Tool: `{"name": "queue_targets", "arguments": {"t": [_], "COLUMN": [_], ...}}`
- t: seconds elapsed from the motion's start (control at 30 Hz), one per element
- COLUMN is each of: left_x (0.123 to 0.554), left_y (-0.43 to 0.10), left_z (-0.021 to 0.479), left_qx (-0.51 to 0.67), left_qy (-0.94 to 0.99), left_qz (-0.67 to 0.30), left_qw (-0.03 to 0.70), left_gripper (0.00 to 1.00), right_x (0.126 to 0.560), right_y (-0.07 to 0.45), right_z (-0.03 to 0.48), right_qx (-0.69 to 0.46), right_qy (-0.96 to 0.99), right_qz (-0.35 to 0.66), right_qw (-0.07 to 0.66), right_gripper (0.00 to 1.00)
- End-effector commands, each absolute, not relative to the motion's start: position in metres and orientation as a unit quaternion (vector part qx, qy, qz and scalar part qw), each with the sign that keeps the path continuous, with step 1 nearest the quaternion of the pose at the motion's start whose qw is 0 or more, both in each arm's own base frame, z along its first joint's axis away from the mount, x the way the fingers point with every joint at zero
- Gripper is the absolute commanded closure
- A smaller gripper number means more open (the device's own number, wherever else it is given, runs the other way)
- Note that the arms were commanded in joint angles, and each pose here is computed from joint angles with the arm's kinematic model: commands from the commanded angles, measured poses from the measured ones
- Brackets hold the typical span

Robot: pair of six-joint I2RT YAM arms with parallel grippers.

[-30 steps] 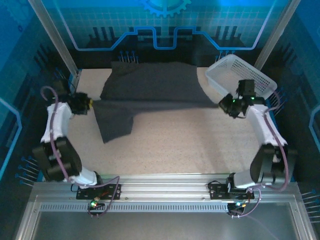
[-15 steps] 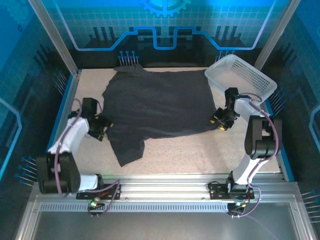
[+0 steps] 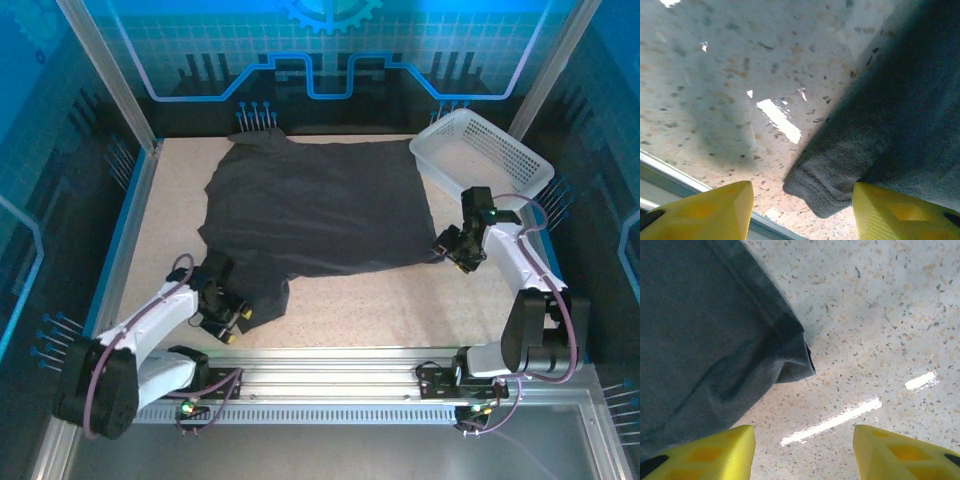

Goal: Fold and stack the t-shirts

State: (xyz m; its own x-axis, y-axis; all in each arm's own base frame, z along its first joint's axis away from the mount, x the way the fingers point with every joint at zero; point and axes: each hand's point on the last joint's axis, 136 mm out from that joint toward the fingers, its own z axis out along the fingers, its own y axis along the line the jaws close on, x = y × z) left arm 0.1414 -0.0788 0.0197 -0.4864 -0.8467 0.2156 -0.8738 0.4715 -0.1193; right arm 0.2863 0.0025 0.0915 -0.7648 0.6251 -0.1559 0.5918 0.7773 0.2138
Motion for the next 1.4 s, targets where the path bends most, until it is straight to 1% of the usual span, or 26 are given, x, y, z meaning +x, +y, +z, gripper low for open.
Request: {"name": "queue_targets", "arguments": {"t": [0.0, 0.03, 0.1, 0.13, 0.23, 0.37, 0.5, 0.57, 0.63, 0.73, 0.87, 1.03, 1.23, 1.37], "left_x": [0.148, 0.148, 0.148, 0.147, 0.138, 0.111, 0.092, 0.083, 0.078, 0.082, 0.088, 0.098, 0.101, 0.101], "left_y": [-0.089, -0.088, -0.082, -0.075, -0.053, -0.027, -0.024, -0.019, -0.009, -0.002, -0.008, -0.009, -0.005, -0.005], "left_z": [0.007, 0.001, -0.002, 0.002, 0.028, 0.061, 0.069, 0.07, 0.077, 0.086, 0.087, 0.092, 0.1, 0.103], "left_qx": [0.498, 0.498, 0.494, 0.492, 0.495, 0.509, 0.524, 0.531, 0.535, 0.536, 0.541, 0.542, 0.54, 0.544], "left_qy": [-0.857, -0.858, -0.863, -0.866, -0.868, -0.861, -0.851, -0.848, -0.844, -0.842, -0.84, -0.838, -0.839, -0.836], "left_qz": [0.11, 0.105, 0.085, 0.068, 0.031, 0.001, 0.01, -0.003, -0.025, -0.03, -0.018, -0.008, -0.014, -0.012], "left_qw": [0.071, 0.073, 0.066, 0.056, 0.016, -0.019, -0.015, -0.012, -0.024, -0.049, -0.045, -0.059, -0.071, -0.075], "left_gripper": [0.52, 0.62, 0.9, 1.0, 1.0, 1.0, 1.0, 1.0, 1.0, 1.0, 1.0, 1.0, 1.0, 1.0], "right_x": [0.277, 0.274, 0.268, 0.264, 0.256, 0.256, 0.253, 0.252, 0.253, 0.252, 0.24, 0.223, 0.231, 0.231], "right_y": [0.002, 0.001, -0.004, -0.008, -0.017, -0.004, 0.011, 0.016, 0.018, 0.022, 0.032, 0.044, 0.046, 0.049], "right_z": [0.092, 0.093, 0.092, 0.09, 0.082, 0.066, 0.056, 0.055, 0.057, 0.054, 0.042, 0.032, 0.03, 0.03], "right_qx": [0.332, 0.334, 0.344, 0.354, 0.389, 0.424, 0.455, 0.469, 0.479, 0.492, 0.516, 0.55, 0.562, 0.575], "right_qy": [0.934, 0.933, 0.929, 0.925, 0.912, 0.893, 0.872, 0.862, 0.854, 0.845, 0.829, 0.805, 0.793, 0.784], "right_qz": [0.079, 0.078, 0.075, 0.075, 0.083, 0.134, 0.17, 0.183, 0.193, 0.204, 0.213, 0.223, 0.233, 0.233], "right_qw": [0.109, 0.112, 0.113, 0.112, 0.1, 0.077, 0.055, 0.052, 0.057, 0.049, 0.018, 0.003, 0.006, 0.007], "right_gripper": [0.45, 0.45, 0.47, 0.47, 0.48, 0.51, 0.5, 0.48, 0.47, 0.47, 0.48, 0.49, 0.5, 0.53]}}
